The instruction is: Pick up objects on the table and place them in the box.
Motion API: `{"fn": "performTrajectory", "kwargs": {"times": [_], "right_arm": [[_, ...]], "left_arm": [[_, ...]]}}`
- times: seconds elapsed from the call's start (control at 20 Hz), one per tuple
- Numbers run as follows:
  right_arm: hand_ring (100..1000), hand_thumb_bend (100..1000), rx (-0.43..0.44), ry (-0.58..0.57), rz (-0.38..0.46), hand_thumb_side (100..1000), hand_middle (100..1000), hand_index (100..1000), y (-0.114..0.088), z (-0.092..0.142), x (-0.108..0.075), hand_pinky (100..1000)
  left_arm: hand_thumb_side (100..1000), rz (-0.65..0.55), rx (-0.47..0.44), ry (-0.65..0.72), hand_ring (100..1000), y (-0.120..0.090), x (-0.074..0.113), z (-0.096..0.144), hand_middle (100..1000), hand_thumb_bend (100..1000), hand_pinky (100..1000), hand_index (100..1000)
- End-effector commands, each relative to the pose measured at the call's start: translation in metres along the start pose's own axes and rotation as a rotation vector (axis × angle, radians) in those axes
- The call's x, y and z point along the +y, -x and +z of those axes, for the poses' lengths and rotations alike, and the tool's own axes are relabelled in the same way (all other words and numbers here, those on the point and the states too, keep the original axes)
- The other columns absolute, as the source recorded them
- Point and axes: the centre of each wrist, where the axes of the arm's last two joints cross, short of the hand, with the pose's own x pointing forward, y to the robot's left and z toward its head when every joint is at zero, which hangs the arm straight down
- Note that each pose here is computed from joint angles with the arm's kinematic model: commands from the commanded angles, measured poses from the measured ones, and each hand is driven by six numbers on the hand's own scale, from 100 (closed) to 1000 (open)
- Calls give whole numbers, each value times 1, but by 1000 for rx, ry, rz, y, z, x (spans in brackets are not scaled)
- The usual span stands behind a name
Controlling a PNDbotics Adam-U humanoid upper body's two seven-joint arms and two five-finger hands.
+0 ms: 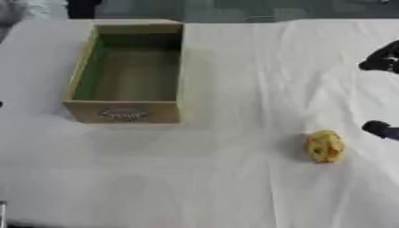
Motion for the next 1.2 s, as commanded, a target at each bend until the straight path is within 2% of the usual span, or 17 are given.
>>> {"fn": "performTrajectory", "kwargs": {"times": [0.05,0.3,0.55,0.7,0.85,1.0,1.2], "right_arm": [[809,498,-44,-54,44,726,787,928,3,1,-12,782],[817,517,-62,-128,5,585,775,955,-1,0,-7,797],[817,518,-84,-171,-43,574,772,959,-5,-2,-3,797],[793,558,-79,-190,-82,506,730,981,-8,-2,2,779],[809,584,-65,-228,-138,437,706,986,-13,-3,7,792],[809,578,-46,-249,-186,451,699,986,-16,-5,8,791],[795,585,-1,-260,-202,451,685,966,-16,-8,6,777]], "left_arm": [[975,-3,-29,18,505,-7,1,-4,493,100,465,796],[976,-1,-28,18,505,-7,0,-4,493,100,465,796],[976,1,-27,21,505,-7,0,-4,493,100,464,796],[976,2,-27,21,505,-7,0,-4,493,100,465,797],[977,4,-28,23,505,-7,-1,-4,493,100,465,797],[977,5,-27,25,505,-7,-1,-3,493,100,465,797],[978,7,-24,28,505,-6,-2,-3,493,100,465,797]]}}
